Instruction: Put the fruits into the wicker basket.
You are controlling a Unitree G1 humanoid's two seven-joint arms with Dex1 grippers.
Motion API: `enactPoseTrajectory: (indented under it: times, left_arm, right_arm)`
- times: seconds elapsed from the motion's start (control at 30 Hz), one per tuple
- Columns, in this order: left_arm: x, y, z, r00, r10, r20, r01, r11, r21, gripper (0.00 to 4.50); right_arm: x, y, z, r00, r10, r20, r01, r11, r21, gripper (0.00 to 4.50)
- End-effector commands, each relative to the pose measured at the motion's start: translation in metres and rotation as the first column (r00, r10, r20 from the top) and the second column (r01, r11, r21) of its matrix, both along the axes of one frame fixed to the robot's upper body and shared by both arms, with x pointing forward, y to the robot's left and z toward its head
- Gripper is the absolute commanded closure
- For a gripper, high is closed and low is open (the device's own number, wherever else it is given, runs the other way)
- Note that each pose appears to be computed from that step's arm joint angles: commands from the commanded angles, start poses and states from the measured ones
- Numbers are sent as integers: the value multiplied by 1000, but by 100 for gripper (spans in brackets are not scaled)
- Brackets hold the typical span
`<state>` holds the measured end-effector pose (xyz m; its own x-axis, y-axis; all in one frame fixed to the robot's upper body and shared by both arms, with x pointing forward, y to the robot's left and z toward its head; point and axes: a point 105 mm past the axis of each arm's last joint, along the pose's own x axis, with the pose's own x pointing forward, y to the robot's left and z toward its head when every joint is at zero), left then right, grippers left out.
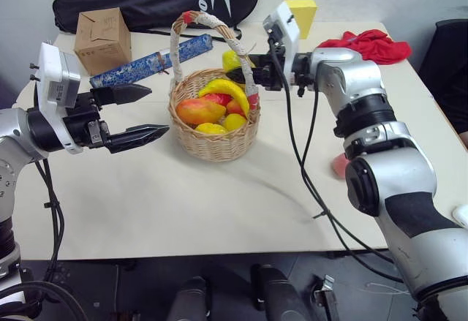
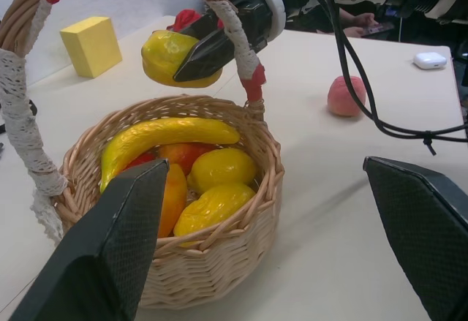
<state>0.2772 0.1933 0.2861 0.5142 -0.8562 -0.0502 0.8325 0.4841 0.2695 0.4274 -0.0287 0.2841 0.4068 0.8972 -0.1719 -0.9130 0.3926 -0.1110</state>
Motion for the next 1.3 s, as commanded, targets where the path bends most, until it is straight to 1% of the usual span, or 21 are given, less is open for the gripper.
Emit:
enactPoseTrajectory:
  times: [0.03, 0.13, 0.17, 0.23, 0.3, 0.33, 0.37, 0.47, 0.5, 0.57, 0.63, 0.73, 0.83, 0.9, 0.97, 1.03, 1.2, 1.3]
  left_arm:
    - [-7, -1, 12, 997, 4, 76, -4, 1000, 5, 0]
    - [-7, -1, 8, 997, 7, 74, -8, 1000, 7, 0]
    - [-7, -2, 8, 997, 7, 73, -7, 1000, 7, 0]
    - [-5, -4, 8, 997, 0, 72, 0, 1000, -3, 0]
    - [-2, -11, 8, 997, -26, 72, 27, 1000, -11, 0]
    - [-1, -14, 8, 997, -37, 72, 38, 999, -12, 0]
    - [-1, -20, 9, 996, -60, 70, 61, 998, -14, 0]
    - [-2, -34, 9, 991, -125, 57, 126, 992, -19, 0]
    - [-2, -40, 8, 987, -153, 50, 154, 988, -18, 0]
    - [-5, -50, 4, 978, -206, 35, 206, 979, -6, 0]
    - [-4, -56, 1, 972, -232, 30, 232, 973, -5, 0]
    - [1, -61, -1, 970, -241, 23, 242, 970, -29, 0]
    - [1, -64, -5, 966, -258, 10, 258, 966, -27, 0]
    - [0, -67, -7, 960, -280, -2, 280, 960, -27, 0]
    - [0, -69, -9, 955, -298, -9, 297, 954, -32, 0]
    - [2, -73, -8, 951, -310, -8, 310, 950, -42, 0]
    - [1, -82, -5, 938, -348, 4, 347, 936, -50, 0]
    - [1, -83, -3, 935, -354, 8, 354, 934, -49, 0]
  right_arm:
    - [0, 2, 5, 1000, 9, 15, -9, 1000, -17, 128]
    - [1, -2, 11, 999, -1, 52, 2, 1000, -16, 22]
    - [2, -5, 16, 998, -13, 66, 13, 1000, 1, 5]
    - [3, -15, 29, 996, -38, 85, 33, 998, 59, 5]
    - [5, -43, 50, 984, -114, 138, 98, 988, 118, 5]
    - [5, -54, 57, 977, -142, 159, 121, 984, 132, 5]
    - [4, -73, 62, 965, -178, 193, 156, 980, 125, 5]
    - [-7, -121, 60, 933, -247, 261, 243, 969, 46, 5]
    - [-16, -139, 56, 926, -269, 266, 274, 962, 17, 5]
    - [-36, -177, 38, 906, -329, 266, 355, 933, -55, 5]
    - [-54, -205, 17, 876, -441, 194, 455, 890, -34, 5]
    - [-80, -237, -11, 796, -595, 113, 599, 801, -2, 5]
    - [-100, -257, -25, 722, -685, 98, 689, 724, -9, 5]
    - [-114, -271, -38, 666, -745, 32, 746, 666, 9, 5]
    - [-128, -277, -56, 630, -772, -82, 776, 629, 38, 5]
    - [-131, -272, -71, 617, -768, -173, 785, 615, 70, 5]
    - [-126, -262, -107, 571, -769, -287, 814, 577, 74, 5]
    - [-121, -252, -124, 566, -747, -349, 814, 575, 89, 5]
